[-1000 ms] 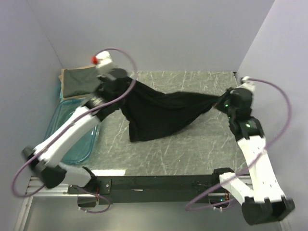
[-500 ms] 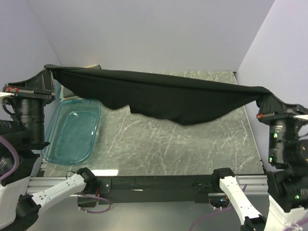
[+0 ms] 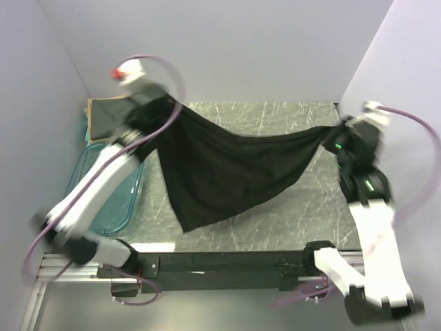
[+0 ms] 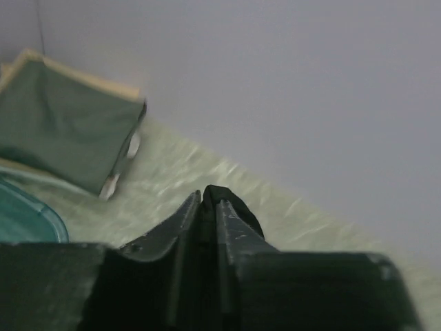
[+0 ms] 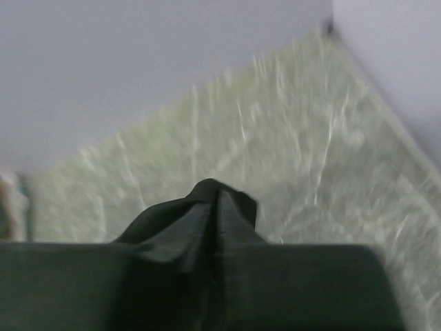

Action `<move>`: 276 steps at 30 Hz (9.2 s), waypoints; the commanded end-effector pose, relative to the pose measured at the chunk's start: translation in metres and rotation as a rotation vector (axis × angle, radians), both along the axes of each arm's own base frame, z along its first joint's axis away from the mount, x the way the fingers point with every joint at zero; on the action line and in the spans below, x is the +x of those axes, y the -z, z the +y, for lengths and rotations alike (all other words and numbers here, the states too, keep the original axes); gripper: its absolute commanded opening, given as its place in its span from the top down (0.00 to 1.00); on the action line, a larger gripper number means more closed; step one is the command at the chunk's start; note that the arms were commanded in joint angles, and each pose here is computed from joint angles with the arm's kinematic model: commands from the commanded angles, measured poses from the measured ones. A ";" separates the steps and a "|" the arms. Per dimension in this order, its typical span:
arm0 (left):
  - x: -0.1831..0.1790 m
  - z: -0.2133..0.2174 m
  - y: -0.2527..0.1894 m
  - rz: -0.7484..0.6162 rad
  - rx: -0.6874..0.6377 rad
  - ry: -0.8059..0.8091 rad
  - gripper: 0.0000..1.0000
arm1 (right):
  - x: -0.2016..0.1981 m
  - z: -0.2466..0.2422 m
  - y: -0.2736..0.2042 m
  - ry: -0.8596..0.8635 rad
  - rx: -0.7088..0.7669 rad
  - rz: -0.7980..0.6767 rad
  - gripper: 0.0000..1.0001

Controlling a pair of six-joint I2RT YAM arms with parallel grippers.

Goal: Fold and stack the t-shirts
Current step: Flatten the tshirt out

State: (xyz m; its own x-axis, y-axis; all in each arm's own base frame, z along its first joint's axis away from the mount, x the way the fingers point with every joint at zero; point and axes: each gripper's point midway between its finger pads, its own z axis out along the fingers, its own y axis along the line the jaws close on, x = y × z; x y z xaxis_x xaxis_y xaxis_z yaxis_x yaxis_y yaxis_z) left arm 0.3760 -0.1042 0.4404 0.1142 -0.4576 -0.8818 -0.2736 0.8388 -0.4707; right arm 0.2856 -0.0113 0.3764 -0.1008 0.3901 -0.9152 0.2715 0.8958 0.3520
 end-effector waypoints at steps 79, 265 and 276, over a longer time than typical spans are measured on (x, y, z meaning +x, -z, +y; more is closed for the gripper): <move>-0.012 -0.032 0.281 0.736 -0.179 0.311 0.00 | -0.155 0.187 0.364 -0.703 -0.335 1.093 1.00; 0.053 -0.053 0.405 0.995 -0.138 0.206 0.01 | 0.199 0.141 0.348 -0.521 -0.038 0.914 0.12; 0.129 -0.108 0.416 0.974 -0.134 0.397 0.01 | 0.126 0.123 0.343 -0.432 0.079 0.901 0.09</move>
